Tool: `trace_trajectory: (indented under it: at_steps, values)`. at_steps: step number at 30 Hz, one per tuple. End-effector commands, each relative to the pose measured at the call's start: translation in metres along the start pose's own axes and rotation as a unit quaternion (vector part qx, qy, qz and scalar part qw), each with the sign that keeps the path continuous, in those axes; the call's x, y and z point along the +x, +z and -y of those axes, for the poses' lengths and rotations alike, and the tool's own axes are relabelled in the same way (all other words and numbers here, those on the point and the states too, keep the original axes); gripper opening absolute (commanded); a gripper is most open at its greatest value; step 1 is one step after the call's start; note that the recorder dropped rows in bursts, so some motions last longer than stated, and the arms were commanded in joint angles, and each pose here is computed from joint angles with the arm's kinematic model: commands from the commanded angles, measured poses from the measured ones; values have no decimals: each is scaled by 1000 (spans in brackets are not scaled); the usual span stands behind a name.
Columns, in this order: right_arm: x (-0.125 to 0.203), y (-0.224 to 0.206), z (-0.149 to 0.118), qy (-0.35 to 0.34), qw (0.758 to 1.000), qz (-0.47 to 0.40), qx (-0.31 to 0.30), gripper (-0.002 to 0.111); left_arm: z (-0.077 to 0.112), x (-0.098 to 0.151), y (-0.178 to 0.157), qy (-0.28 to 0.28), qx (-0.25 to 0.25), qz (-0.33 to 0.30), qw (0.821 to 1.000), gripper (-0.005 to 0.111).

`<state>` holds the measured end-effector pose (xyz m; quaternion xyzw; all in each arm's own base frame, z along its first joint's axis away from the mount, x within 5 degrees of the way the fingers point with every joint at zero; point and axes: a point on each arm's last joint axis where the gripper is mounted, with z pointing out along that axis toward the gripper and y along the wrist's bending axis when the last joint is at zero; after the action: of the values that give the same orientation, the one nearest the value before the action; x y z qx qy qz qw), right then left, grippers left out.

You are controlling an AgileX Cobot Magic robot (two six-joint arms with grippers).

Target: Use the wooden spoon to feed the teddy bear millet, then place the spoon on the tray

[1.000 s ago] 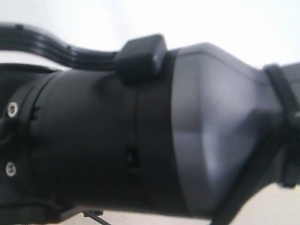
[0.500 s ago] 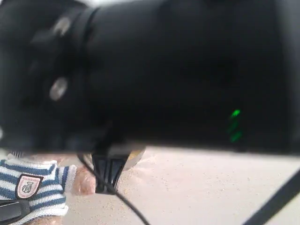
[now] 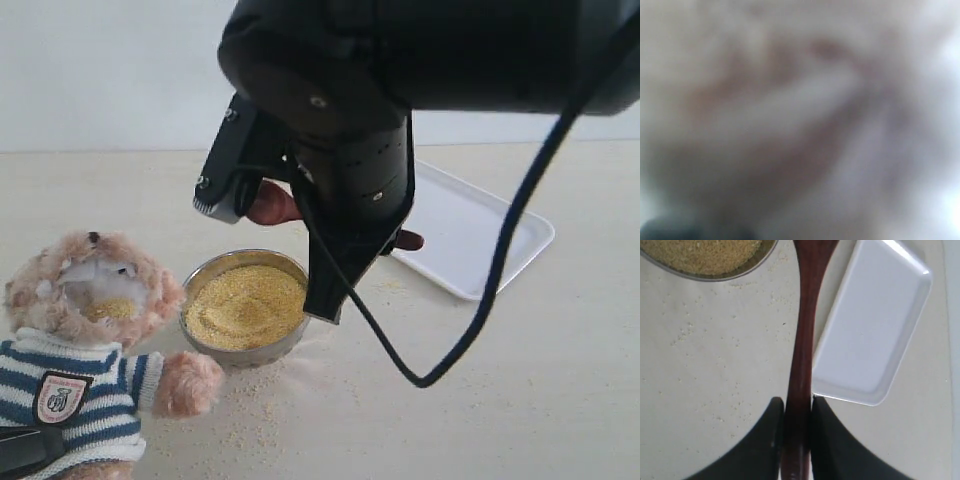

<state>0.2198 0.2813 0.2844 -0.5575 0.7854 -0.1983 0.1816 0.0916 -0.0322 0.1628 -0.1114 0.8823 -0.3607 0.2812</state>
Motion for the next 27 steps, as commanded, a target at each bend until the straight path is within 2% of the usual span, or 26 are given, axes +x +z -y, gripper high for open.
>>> trace_trajectory:
  at_steps: [1,8,19,27]
  values:
    - [-12,27,-17,-51,998,-34,-4,1,2,0,0,0,9,7,1000,5]
    - [-22,61,-27,-101,992,-77,28,1,2,0,0,0,9,7,1000,5]
    - [-26,70,-19,-143,981,-88,97,1,2,0,0,0,9,7,1000,5]
    - [-33,90,-37,-175,974,-107,93,1,2,0,0,0,9,7,1000,5]
